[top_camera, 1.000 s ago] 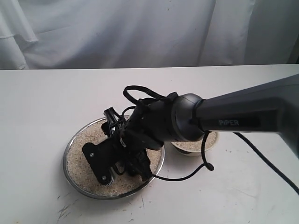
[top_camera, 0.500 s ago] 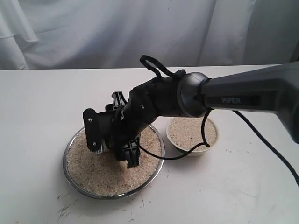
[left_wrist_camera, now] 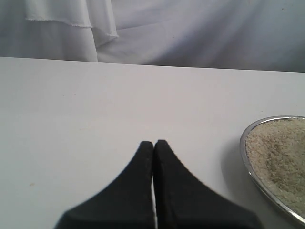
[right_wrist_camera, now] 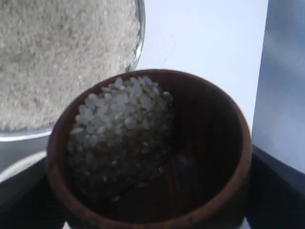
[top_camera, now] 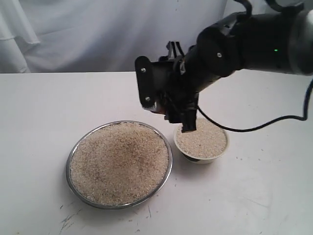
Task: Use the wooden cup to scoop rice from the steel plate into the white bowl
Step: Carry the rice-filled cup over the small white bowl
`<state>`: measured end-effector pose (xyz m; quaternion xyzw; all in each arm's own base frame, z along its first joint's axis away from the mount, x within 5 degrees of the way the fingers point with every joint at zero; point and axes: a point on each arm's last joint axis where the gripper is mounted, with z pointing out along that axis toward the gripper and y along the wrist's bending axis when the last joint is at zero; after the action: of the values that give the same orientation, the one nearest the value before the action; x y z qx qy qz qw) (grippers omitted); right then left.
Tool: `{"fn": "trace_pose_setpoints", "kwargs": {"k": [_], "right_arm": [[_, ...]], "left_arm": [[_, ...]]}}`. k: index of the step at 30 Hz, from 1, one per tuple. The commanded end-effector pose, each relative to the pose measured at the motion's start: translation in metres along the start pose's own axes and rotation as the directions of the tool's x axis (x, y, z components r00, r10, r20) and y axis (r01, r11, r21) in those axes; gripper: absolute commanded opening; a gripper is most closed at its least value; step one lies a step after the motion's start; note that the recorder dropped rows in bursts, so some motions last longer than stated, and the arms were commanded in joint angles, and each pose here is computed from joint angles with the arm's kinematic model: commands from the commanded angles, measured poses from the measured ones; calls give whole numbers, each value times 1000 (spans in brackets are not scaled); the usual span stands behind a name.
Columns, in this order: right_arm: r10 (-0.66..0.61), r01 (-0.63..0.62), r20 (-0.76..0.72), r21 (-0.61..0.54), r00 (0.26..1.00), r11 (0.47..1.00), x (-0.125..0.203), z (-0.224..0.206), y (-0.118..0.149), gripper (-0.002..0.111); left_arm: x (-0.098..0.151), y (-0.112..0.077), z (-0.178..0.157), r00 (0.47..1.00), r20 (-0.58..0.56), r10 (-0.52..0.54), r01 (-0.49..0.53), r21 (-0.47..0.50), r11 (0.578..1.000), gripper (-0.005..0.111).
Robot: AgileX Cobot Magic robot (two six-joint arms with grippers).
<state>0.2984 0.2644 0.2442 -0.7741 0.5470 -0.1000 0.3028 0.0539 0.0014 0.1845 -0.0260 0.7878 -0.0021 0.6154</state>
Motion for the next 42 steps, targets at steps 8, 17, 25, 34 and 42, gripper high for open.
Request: {"fn": "trace_pose_setpoints", "kwargs": {"k": [8, 17, 25, 34, 42], "right_arm": [[13, -5, -98, 73, 995, 997, 54, -18, 13, 0], [-61, 80, -175, 104, 983, 991, 63, -14, 13, 0], [-159, 178, -243, 58, 957, 982, 70, 7, 18, 0], [-260, 284, -310, 35, 914, 958, 70, 15, 19, 0], [-322, 344, -351, 1, 879, 939, 67, 14, 22, 0]], "left_arm": [[0, 0, 0, 1000, 13, 1, -1, 3, 1000, 0], [0, 0, 0, 1000, 13, 1, -1, 3, 1000, 0], [0, 0, 0, 1000, 13, 1, -1, 3, 1000, 0], [0, 0, 0, 1000, 13, 1, -1, 3, 1000, 0], [0, 0, 0, 1000, 13, 1, -1, 3, 1000, 0]]}}
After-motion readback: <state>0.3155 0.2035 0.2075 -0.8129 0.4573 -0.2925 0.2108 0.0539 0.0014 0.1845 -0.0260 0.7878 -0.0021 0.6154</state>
